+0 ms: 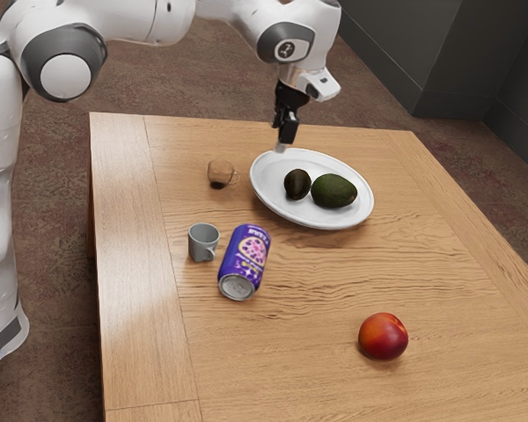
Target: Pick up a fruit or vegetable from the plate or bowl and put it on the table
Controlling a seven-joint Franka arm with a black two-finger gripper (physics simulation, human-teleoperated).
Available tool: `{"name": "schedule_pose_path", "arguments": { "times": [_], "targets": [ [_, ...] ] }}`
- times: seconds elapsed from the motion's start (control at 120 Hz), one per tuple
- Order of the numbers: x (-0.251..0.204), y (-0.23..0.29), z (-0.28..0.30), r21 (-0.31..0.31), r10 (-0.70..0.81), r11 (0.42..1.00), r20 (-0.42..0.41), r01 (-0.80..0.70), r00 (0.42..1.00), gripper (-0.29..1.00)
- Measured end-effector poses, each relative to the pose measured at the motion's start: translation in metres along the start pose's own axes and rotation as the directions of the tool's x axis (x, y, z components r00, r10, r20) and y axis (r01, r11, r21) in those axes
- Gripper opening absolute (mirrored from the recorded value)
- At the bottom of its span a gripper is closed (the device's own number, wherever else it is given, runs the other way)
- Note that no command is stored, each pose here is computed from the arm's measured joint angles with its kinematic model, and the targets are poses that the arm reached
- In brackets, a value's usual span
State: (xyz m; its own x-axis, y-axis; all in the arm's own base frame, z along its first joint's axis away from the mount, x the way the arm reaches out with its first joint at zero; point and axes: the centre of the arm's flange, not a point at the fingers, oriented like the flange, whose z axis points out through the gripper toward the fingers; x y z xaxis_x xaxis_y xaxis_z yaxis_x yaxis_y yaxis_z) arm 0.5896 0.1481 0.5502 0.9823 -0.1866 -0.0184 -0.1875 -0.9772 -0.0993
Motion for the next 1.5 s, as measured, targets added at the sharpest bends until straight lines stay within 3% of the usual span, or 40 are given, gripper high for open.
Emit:
{"name": "schedule_pose_path", "arguments": {
  "times": [0.325,0.725,1.375,1.5],
  "targets": [
    [0.034,0.026,0.027,-0.096,0.059,0.994,-0.016,-0.060,0.998,0.70],
    [0.070,0.015,0.064,-0.032,0.097,0.995,-0.026,-0.098,0.995,0.70],
    [0.079,0.013,0.109,-0.059,0.117,0.992,0.028,-0.115,0.993,0.70],
    [0.081,0.012,0.114,-0.064,0.114,0.992,0.029,-0.112,0.993,0.59]
  ]
}}
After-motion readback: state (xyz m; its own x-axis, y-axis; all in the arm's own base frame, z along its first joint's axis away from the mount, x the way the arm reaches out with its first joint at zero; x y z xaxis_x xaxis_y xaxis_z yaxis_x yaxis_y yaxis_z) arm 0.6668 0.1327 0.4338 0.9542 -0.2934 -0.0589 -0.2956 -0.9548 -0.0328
